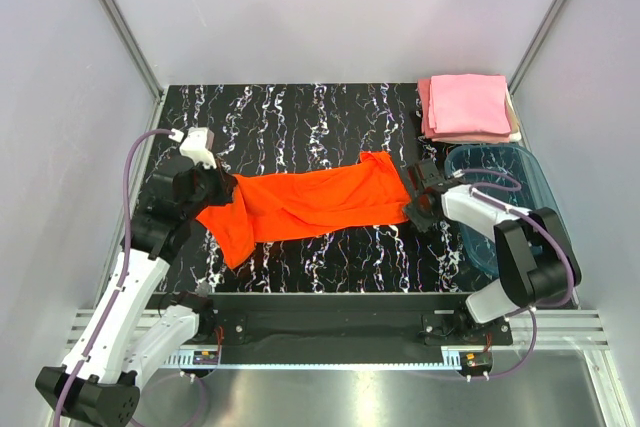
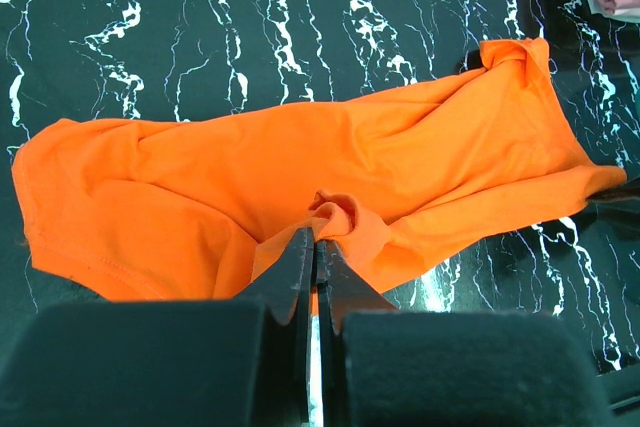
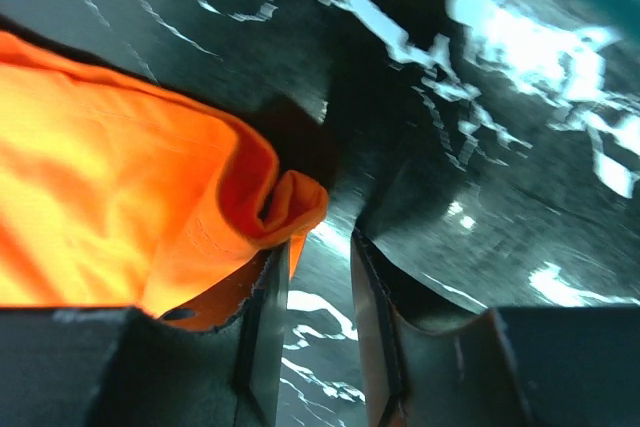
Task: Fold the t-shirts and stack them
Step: Flatten the tshirt out
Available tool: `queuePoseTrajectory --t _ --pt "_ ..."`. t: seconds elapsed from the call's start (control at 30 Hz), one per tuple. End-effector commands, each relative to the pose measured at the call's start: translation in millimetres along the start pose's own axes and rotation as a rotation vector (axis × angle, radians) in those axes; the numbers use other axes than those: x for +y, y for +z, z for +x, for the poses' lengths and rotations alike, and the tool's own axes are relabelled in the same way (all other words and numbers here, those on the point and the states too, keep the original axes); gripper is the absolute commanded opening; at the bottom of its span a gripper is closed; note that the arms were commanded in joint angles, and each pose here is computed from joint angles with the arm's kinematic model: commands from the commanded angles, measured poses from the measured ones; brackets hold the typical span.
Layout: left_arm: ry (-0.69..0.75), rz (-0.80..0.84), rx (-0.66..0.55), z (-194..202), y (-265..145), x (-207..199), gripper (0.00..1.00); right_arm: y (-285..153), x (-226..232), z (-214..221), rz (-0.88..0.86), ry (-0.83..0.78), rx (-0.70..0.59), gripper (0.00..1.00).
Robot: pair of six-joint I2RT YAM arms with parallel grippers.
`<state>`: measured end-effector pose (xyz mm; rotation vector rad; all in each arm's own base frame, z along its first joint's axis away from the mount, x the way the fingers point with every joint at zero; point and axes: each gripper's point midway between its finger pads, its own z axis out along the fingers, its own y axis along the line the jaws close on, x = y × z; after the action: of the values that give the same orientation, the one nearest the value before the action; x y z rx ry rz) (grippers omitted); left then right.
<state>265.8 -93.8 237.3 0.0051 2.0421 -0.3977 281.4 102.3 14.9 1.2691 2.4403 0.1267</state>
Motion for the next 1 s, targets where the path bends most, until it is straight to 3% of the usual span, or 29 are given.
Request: queuePoseTrajectory --t 0.0,0.17,0.27,0.37,0.5,0.73,0.97 --pt "0.005 0.025 -0.035 -9 2 -5 0.00 8 8 -8 -0.002 -0.018 -0.049 0.37" --pt "0.004 0.023 -0.032 -9 3 -4 0.00 16 1 -3 0.024 -0.047 -0.035 0.31" --pt "0.000 0.032 -0.026 -9 4 -6 0.00 15 1 -7 0.020 -0.066 -0.050 0.19" --pt "-0.002 0.034 -0.026 -9 4 -7 0.00 15 1 -8 0.019 -0.080 -0.057 0.00" --pt "0.008 0.024 -0.035 -11 4 -5 0.00 11 3 -12 0.008 -0.127 -0.068 0.00" --pt "0.033 0.023 -0.108 -41 -10 -10 0.00 -72 26 -53 -0.144 -0.199 -0.209 0.00" --pt "0.027 0.011 -0.103 -37 -15 -7 0.00 -86 21 -39 -0.197 -0.206 -0.140 0.00"
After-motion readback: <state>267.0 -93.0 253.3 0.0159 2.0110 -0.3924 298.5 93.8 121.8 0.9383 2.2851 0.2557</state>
